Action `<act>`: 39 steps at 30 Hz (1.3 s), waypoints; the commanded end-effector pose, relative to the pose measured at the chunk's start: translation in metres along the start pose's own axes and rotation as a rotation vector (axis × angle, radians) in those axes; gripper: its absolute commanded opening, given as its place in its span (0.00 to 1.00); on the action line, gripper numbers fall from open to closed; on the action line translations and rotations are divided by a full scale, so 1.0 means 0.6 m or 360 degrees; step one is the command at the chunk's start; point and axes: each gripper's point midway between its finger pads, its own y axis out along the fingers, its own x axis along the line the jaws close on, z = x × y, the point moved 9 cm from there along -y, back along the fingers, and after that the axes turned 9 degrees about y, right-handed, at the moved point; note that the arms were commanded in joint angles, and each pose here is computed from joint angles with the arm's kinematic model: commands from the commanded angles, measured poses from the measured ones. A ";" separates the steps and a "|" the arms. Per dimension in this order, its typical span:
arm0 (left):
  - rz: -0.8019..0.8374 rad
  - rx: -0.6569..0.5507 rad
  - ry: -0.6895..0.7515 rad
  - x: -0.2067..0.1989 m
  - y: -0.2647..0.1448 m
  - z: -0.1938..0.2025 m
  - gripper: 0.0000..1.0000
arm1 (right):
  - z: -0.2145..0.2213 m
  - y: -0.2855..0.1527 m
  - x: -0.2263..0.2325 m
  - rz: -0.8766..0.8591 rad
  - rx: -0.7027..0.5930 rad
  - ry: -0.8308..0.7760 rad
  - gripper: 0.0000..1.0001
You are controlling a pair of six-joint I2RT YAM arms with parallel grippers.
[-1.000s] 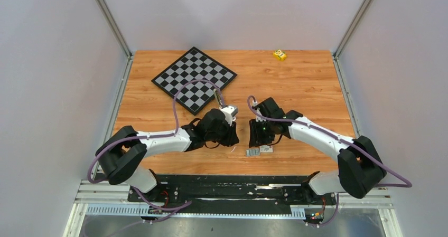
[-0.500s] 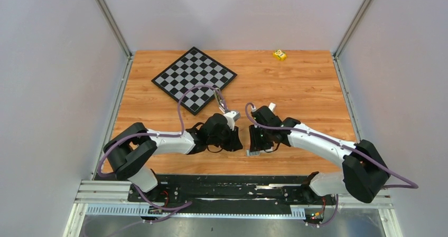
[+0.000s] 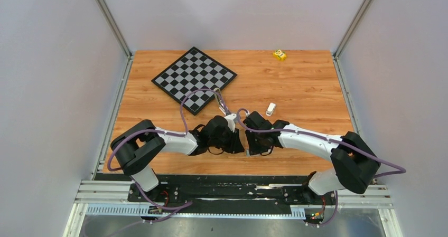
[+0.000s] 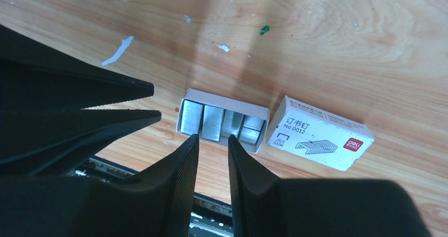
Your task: Load the staples into the stapler
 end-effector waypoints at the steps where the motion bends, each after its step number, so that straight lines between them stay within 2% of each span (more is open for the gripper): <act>1: 0.0048 -0.0011 -0.0012 -0.002 0.005 0.004 0.23 | -0.008 0.004 0.009 0.0065 -0.0070 0.0002 0.30; 39: 0.0030 -0.0013 -0.0014 0.000 0.004 0.006 0.23 | 0.005 0.015 0.010 0.0150 -0.0086 -0.0031 0.25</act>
